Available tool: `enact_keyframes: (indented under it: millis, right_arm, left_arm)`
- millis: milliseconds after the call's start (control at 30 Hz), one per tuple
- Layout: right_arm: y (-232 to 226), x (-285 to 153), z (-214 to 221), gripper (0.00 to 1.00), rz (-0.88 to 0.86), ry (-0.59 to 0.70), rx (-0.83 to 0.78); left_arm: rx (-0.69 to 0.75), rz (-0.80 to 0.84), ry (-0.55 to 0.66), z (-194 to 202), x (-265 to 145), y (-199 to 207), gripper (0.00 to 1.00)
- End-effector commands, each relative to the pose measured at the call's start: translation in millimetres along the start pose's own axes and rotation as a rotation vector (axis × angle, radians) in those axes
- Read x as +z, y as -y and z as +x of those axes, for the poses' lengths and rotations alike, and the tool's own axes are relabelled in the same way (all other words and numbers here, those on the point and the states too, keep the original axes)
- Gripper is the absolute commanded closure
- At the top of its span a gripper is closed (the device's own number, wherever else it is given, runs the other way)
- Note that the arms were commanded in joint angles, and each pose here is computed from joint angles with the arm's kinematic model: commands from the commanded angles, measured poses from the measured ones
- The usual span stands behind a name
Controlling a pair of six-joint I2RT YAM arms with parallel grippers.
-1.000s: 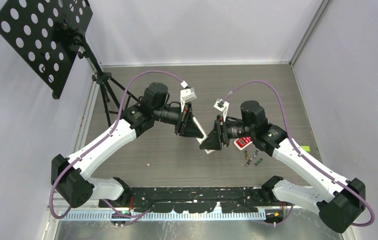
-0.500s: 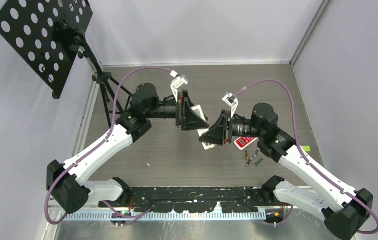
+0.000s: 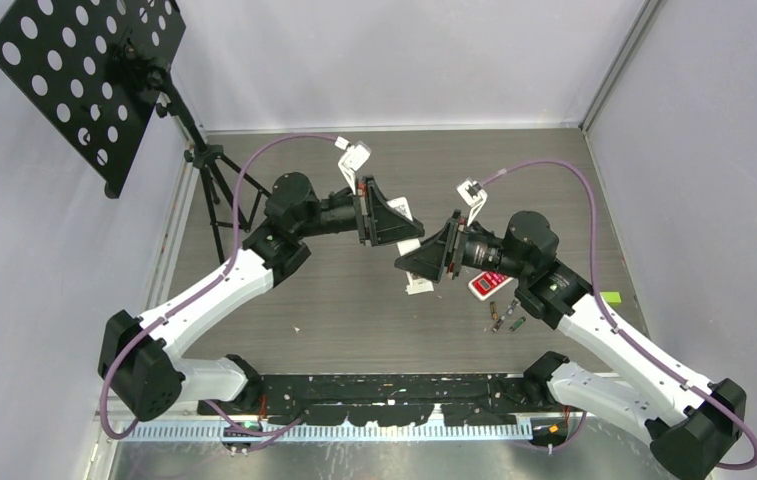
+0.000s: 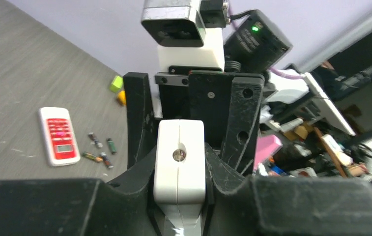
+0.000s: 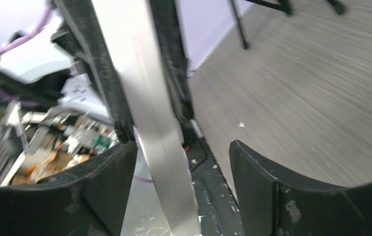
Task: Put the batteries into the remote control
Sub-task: Adjust the remote control.
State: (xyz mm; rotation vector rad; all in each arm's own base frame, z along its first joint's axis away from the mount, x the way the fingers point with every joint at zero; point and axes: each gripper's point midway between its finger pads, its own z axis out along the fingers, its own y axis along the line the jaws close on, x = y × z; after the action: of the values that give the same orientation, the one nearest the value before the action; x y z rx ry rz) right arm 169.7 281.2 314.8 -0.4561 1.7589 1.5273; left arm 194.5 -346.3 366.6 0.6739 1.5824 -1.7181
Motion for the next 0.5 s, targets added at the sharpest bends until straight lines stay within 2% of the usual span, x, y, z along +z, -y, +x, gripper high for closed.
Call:
enact_keyframes:
  millis: [0, 133, 233, 333, 467]
  right_arm:
    - [52, -19, -17, 0.25, 0.361, 0.115, 0.016]
    - [98, -52, -6, 0.26, 0.692, 0.109, 0.101]
    - [146, -110, 11, 0.3, 1.12, 0.154, 0.232]
    - [169, -160, 35, 0.42, 1.442, 0.13, 0.3]
    - [186, -185, 62, 0.53, 1.592, 0.103, 0.335]
  left_arm:
    - [0.106, -0.223, 0.04, -6, -9, -36, 1.0]
    - [0.145, -0.584, 0.013, 1, -38, -100, 1.0]
    - [0.147, -0.773, -0.006, 6, -59, -132, 1.0]
    - [0.138, -0.799, -0.032, 16, -62, -142, 1.0]
    - [0.115, -0.759, -0.046, 25, -54, -145, 1.0]
